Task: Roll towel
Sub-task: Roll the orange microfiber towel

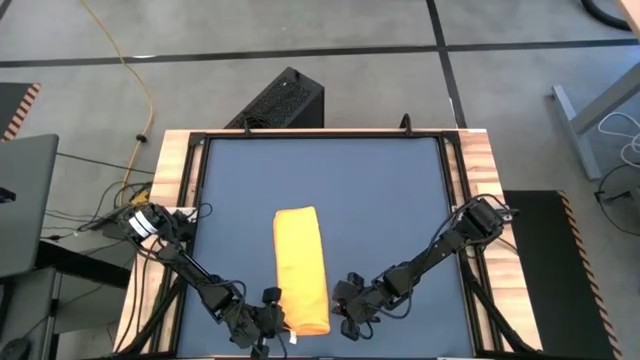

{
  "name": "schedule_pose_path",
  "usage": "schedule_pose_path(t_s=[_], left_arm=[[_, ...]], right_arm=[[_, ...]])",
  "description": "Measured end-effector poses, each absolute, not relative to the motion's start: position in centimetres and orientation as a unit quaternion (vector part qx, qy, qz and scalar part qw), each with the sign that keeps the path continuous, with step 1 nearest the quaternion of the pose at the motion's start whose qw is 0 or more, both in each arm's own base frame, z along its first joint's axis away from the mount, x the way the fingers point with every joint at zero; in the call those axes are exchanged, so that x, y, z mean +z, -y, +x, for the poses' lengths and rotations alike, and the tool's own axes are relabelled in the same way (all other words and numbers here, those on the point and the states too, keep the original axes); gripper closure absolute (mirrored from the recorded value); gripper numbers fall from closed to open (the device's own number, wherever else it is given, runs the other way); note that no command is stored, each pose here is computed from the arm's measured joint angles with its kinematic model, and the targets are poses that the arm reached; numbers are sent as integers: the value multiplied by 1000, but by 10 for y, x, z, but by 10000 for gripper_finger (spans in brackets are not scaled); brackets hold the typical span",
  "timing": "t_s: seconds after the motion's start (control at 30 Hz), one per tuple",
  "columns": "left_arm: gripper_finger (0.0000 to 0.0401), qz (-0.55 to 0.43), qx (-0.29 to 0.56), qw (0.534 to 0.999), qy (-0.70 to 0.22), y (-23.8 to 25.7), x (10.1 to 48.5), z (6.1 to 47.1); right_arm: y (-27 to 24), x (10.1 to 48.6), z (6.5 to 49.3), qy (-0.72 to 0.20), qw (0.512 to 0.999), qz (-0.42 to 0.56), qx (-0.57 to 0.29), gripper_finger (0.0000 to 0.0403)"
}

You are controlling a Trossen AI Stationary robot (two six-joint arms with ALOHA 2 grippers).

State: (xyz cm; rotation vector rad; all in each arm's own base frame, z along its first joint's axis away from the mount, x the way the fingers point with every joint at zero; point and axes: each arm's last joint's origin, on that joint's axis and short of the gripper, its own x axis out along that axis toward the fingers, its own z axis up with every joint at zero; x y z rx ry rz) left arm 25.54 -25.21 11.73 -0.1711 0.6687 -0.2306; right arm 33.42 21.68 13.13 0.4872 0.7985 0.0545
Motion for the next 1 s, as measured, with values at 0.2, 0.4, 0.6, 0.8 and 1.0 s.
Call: schedule_pose_path(t_s=[0.2, 0.4, 0.6, 0.8, 1.0], left_arm=[[400, -60, -125, 937, -320, 253, 118, 255], [401, -28, -142, 940, -309, 253, 124, 255], [401, -19, -150, 939, -309, 254, 125, 254], [401, -14, -157, 937, -312, 253, 124, 254], [401, -15, -154, 938, -311, 252, 124, 255]], right_arm=[[-230, 140, 328, -362, 918, 117, 114, 347], [-245, 136, 321, -307, 928, -109, 180, 319], [-246, 126, 327, -281, 923, -172, 198, 274], [-248, 123, 327, -271, 917, -207, 209, 212], [-256, 117, 327, -252, 908, -241, 233, 194]])
